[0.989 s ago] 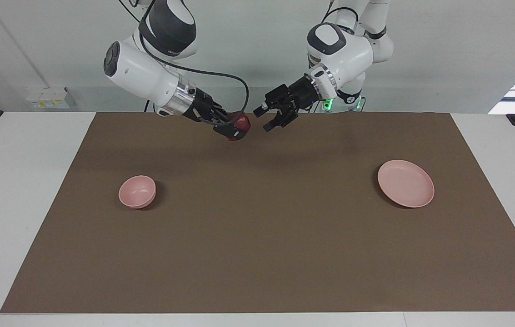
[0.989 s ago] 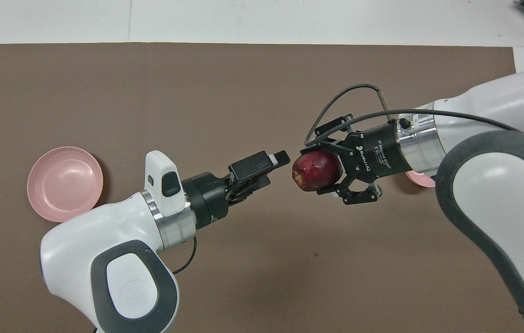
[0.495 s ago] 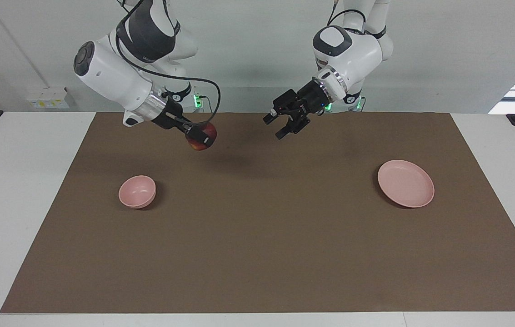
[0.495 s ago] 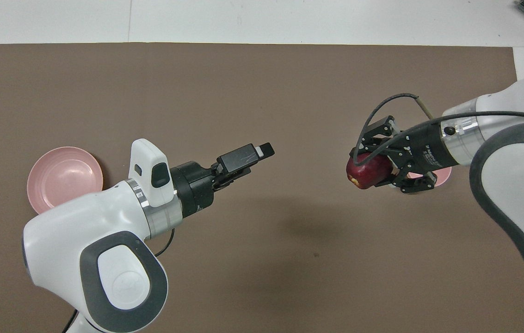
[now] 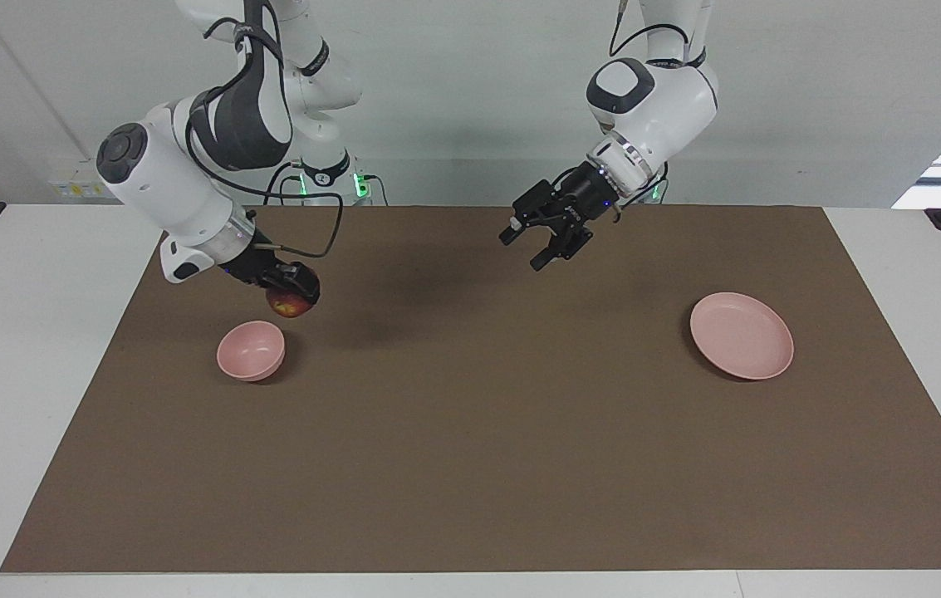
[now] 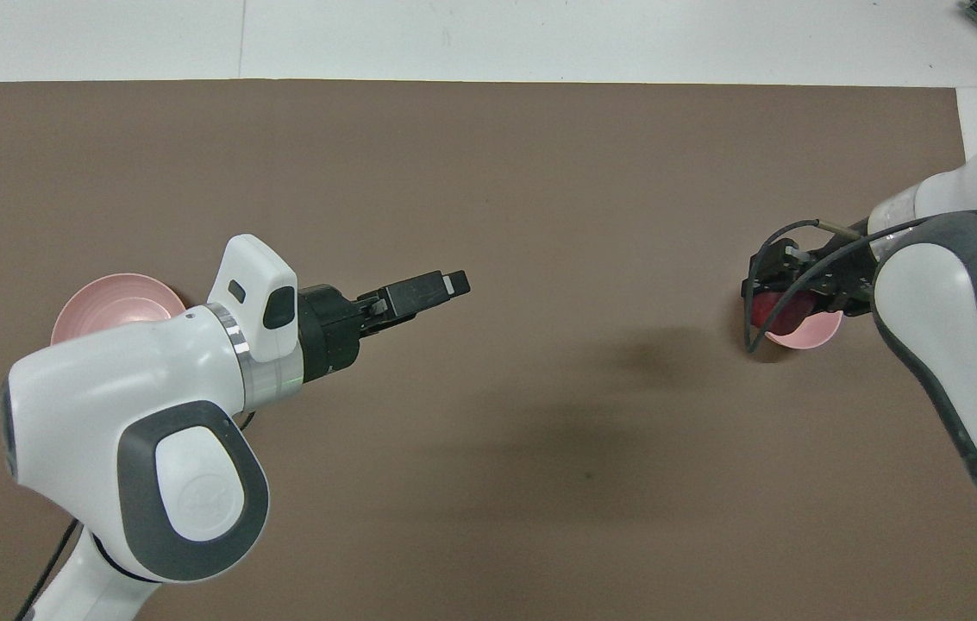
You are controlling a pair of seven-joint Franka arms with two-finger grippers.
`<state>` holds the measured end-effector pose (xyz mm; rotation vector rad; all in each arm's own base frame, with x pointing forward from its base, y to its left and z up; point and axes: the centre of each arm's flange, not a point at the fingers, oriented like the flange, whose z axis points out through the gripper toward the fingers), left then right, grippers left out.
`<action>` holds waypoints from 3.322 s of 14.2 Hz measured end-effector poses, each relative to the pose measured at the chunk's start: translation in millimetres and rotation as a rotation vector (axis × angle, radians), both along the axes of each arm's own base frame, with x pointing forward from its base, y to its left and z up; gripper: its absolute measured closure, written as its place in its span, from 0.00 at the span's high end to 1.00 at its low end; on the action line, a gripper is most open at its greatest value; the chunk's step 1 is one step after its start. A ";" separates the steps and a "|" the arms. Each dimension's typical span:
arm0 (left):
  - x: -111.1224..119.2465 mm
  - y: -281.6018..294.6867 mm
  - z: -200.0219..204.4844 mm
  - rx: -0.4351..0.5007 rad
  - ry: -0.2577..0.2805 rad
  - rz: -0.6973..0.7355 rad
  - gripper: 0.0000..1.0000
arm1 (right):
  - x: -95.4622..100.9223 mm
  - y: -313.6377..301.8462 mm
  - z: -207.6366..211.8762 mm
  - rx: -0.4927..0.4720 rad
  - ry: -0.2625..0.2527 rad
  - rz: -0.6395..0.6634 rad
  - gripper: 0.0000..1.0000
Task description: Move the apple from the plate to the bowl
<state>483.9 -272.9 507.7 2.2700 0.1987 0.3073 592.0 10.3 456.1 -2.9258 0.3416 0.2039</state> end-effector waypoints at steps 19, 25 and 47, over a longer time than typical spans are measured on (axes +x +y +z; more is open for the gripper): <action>58.9 198.6 91.4 0.812 0.199 -0.196 1.00 | 6.1 -52.7 -101.7 -0.154 -0.031 0.218 0.78; 50.6 227.2 147.7 0.841 0.228 -0.275 1.00 | 5.2 -56.4 -115.0 -0.154 -0.014 0.213 0.78; 47.7 253.7 163.8 0.852 0.198 -0.318 1.00 | 8.6 -56.5 -138.9 -0.157 -0.002 0.214 0.77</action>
